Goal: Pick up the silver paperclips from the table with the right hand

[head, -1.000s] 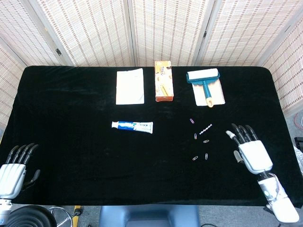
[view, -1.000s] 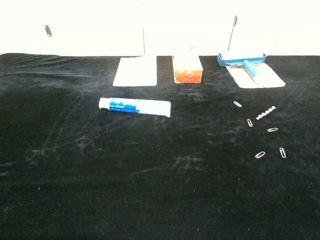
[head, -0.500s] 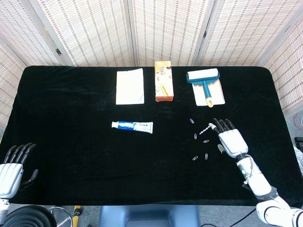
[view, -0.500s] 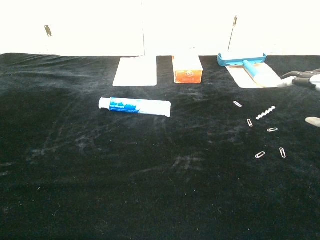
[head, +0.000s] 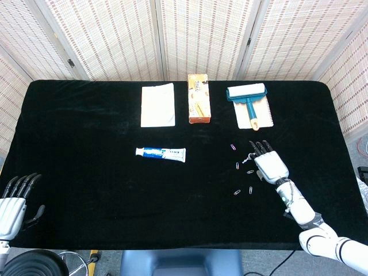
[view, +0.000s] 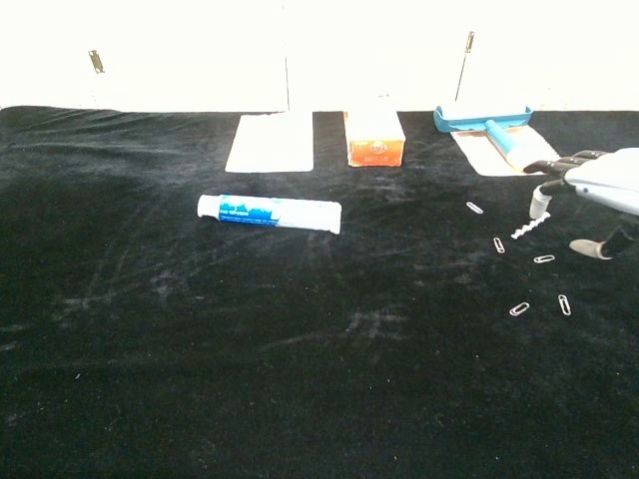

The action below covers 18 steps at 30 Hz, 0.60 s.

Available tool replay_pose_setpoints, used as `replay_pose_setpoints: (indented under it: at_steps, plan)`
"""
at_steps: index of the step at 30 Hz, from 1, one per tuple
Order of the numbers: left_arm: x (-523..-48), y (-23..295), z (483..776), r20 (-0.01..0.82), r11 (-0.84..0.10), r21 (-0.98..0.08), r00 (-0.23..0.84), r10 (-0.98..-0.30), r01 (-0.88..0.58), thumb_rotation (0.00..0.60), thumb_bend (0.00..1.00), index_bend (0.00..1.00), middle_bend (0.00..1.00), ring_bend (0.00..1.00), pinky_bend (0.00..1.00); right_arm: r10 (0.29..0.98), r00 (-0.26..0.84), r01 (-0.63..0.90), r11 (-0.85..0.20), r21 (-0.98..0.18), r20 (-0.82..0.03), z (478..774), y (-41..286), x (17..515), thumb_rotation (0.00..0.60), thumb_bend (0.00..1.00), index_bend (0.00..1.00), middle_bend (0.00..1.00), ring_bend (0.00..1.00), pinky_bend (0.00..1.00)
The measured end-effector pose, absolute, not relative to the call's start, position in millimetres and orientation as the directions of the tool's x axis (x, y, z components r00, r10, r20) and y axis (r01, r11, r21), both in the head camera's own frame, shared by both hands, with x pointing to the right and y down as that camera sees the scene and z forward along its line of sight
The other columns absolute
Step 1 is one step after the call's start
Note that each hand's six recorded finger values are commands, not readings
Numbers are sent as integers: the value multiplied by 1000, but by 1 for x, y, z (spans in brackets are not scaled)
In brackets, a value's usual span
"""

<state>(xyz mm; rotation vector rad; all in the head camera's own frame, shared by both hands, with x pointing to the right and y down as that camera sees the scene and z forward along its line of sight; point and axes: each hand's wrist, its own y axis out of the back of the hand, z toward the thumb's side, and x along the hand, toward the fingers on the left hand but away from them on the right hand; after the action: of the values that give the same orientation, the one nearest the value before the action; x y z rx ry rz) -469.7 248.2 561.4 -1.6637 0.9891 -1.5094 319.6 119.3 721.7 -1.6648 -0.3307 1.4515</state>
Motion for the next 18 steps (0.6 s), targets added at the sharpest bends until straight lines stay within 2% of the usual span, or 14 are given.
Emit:
replay_pose_setpoints:
  at_steps: [7,18]
  plan:
    - [-471,247,562,487,-488,-867,40,-873,-99,600,465,0,113,102,75,698,291,-343,-562,-753,-654,733,112,309,600,408,363,0,0,0]
    - [-473,246,565,494,-495,-864,35,-869,-97,600,465,0,113,103,75,696,302,-348,-556,-755,-652,745,107,301,600,407,364,0,0,0]
